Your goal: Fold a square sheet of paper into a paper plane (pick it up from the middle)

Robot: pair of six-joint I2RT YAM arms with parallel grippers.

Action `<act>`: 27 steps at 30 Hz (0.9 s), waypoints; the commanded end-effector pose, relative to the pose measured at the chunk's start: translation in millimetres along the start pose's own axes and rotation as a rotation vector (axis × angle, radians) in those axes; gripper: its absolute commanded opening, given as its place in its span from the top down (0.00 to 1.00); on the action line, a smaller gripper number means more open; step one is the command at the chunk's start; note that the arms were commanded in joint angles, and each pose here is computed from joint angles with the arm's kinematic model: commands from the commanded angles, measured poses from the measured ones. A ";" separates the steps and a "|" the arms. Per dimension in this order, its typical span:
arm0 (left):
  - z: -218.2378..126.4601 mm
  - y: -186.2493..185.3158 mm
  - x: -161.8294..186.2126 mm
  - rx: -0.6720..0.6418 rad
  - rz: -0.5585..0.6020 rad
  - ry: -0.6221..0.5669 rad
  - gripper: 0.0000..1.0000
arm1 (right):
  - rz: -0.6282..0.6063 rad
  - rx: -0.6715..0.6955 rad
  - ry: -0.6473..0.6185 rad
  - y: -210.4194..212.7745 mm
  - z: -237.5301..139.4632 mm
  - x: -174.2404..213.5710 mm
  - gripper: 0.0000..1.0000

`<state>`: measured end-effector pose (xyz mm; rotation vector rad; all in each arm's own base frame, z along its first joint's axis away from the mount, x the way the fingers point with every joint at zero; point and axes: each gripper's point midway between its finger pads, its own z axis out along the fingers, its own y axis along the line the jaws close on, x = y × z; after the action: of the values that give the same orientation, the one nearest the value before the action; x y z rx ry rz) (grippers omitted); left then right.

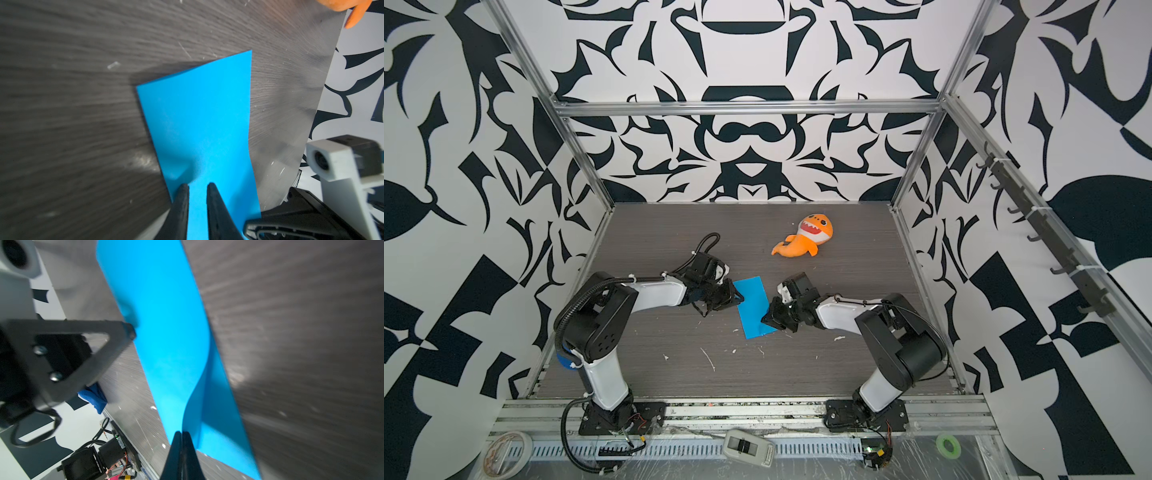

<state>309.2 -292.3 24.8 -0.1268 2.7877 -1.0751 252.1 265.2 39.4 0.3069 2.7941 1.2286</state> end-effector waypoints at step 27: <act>10.0 41.2 18.0 -0.120 -0.108 0.031 0.81 | -0.032 -0.127 -0.108 27.3 29.6 -27.6 0.94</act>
<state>309.8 -292.5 23.9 -0.1895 2.7860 -1.0913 283.1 296.7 35.2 0.3175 2.6452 1.3262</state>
